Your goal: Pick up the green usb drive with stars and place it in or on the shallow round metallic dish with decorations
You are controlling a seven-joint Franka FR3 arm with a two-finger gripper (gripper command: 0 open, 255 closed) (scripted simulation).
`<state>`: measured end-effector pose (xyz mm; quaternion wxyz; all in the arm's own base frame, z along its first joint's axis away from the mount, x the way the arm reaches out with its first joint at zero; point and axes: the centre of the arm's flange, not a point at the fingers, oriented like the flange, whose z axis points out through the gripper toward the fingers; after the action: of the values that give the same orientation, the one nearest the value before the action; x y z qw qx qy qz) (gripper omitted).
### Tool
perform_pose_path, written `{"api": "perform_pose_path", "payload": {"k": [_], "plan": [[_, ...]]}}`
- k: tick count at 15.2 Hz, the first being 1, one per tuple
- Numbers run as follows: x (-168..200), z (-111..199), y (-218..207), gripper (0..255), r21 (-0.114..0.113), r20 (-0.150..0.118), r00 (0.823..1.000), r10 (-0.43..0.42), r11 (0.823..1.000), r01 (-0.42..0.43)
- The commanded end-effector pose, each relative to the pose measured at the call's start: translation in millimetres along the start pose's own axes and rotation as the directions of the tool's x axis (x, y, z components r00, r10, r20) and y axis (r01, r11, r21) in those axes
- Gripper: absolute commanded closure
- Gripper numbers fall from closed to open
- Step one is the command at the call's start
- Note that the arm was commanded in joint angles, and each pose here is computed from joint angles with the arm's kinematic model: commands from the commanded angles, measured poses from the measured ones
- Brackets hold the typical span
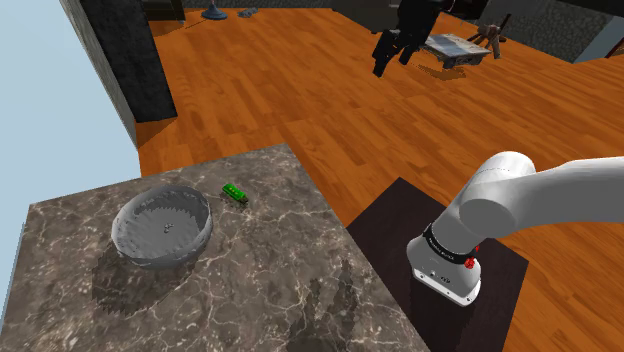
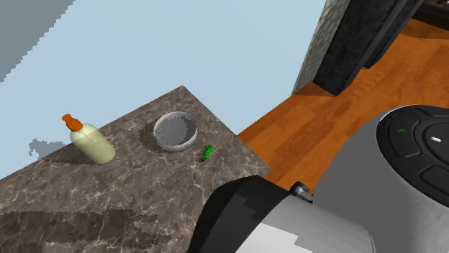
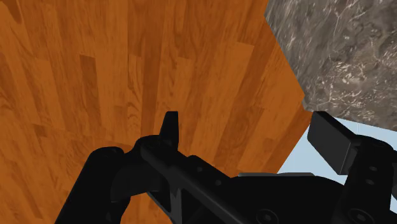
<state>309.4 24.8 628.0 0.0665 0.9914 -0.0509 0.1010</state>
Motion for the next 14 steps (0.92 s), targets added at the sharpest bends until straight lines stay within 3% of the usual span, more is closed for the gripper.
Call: {"api": "perform_pose_path", "payload": {"k": [1,14], "plan": [[0.0,0.0,0.0,0,0.000,0.000,1.000,0.000,1.000,0.000],[27.2,76.8,-144.2,0,0.059,0.054,0.995,-0.085,0.995,0.081]]}}
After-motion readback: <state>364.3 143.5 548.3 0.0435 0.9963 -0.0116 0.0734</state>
